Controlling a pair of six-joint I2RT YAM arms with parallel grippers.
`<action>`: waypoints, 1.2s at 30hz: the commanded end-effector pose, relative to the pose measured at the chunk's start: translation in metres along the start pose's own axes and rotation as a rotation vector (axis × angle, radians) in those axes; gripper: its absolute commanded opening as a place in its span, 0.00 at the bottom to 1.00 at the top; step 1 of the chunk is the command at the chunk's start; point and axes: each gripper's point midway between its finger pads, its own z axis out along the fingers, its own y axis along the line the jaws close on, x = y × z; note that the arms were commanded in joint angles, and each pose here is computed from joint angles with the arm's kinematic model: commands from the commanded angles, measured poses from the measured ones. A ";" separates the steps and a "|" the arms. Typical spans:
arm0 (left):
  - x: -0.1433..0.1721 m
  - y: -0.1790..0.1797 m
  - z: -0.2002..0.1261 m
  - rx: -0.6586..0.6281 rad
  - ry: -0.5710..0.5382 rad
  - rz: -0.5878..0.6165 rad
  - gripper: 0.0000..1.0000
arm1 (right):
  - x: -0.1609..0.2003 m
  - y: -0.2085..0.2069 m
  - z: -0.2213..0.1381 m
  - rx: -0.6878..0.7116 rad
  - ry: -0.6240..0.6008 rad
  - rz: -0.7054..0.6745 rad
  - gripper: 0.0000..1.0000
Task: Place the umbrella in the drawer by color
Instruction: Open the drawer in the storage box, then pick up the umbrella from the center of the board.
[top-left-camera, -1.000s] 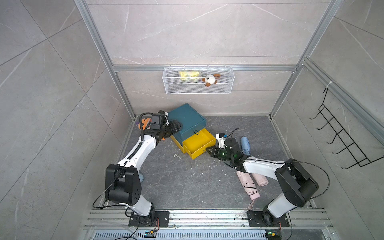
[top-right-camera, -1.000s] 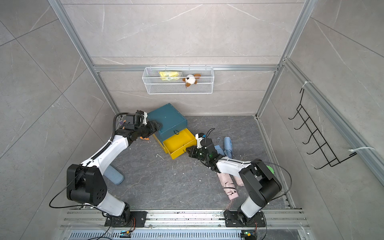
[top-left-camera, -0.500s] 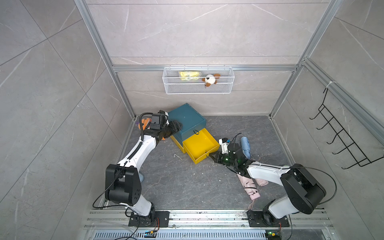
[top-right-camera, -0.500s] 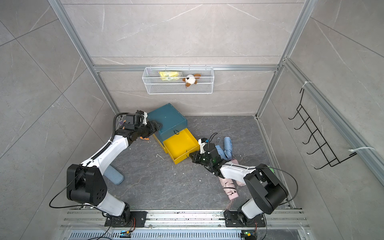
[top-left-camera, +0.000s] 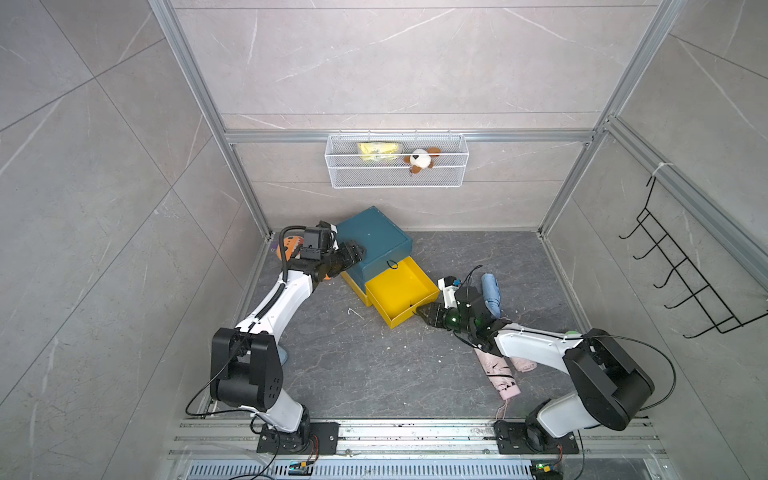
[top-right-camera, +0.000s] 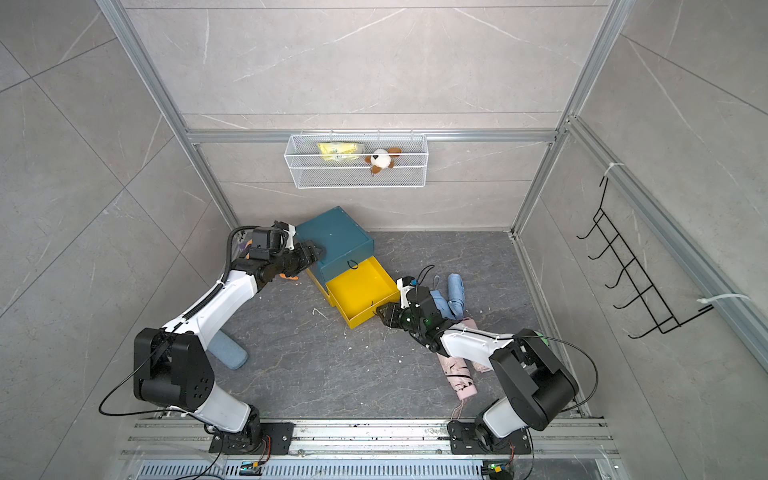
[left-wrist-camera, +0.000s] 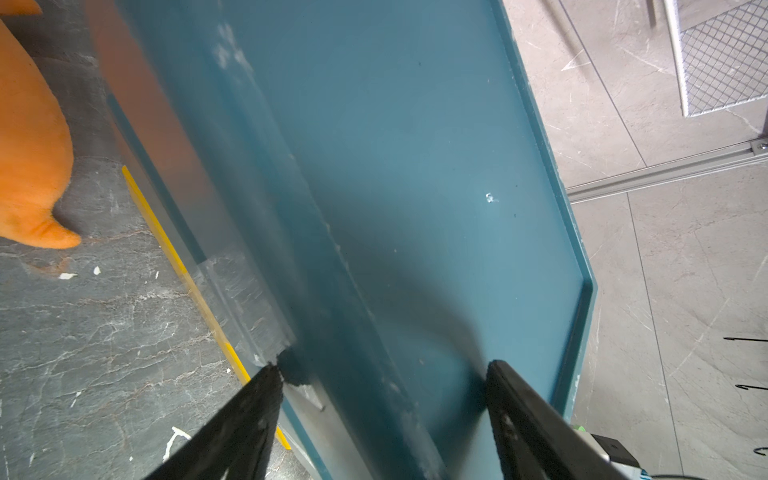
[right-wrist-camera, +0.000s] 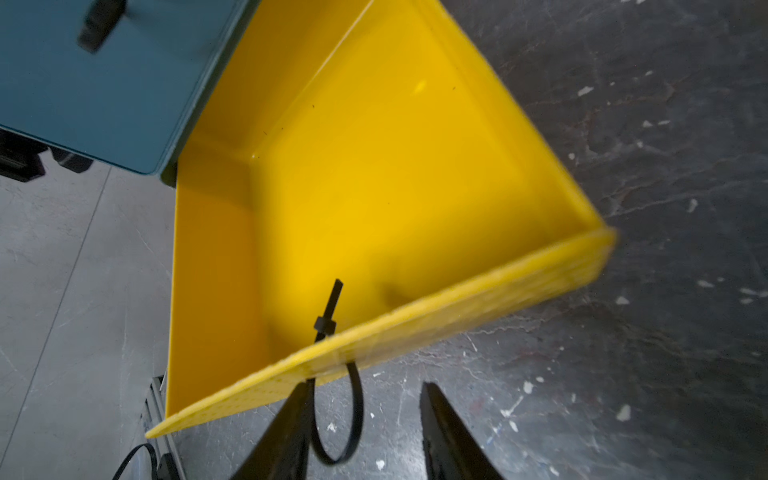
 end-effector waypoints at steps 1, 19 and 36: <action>0.030 0.019 -0.001 -0.078 0.095 -0.029 0.83 | -0.017 0.013 -0.013 0.010 -0.042 -0.054 0.59; -0.001 -0.034 -0.103 -0.034 -0.117 0.061 0.87 | -0.072 0.002 -0.098 0.228 -0.188 -0.158 0.82; 0.119 -0.149 -0.088 0.239 0.148 0.368 0.88 | -0.091 -0.082 -0.116 0.623 -0.057 -0.149 0.93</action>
